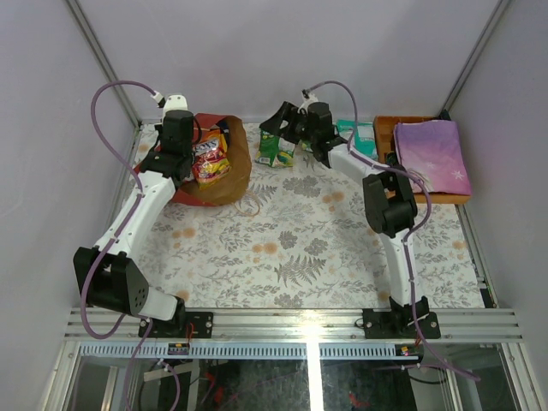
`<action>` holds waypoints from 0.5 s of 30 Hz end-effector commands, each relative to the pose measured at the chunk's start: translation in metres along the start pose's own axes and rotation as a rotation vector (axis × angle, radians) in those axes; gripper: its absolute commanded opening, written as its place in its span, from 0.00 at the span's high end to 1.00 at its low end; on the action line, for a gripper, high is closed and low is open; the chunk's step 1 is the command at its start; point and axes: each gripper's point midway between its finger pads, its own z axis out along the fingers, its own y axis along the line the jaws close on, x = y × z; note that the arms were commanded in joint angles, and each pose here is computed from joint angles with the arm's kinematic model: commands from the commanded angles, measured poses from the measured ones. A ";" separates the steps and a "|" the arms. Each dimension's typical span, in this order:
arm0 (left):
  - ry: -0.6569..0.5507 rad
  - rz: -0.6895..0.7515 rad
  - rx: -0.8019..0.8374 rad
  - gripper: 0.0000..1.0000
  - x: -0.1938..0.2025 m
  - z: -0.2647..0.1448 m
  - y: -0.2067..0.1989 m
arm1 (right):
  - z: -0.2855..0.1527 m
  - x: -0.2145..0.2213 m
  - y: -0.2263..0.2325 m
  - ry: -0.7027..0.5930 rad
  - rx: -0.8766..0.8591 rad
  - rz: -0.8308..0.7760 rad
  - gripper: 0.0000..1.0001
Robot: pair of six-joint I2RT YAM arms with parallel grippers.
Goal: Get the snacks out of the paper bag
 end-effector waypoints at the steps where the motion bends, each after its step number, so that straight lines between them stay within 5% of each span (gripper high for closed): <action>1: -0.054 -0.019 -0.019 1.00 -0.012 0.000 0.006 | 0.023 0.040 -0.006 0.112 -0.119 0.101 0.14; 8: -0.055 -0.012 -0.026 1.00 -0.011 0.001 0.008 | 0.033 0.084 -0.058 0.267 -0.017 0.183 0.17; 15: -0.048 -0.010 -0.025 1.00 -0.009 0.003 0.008 | 0.029 0.063 -0.053 0.239 0.036 0.109 0.13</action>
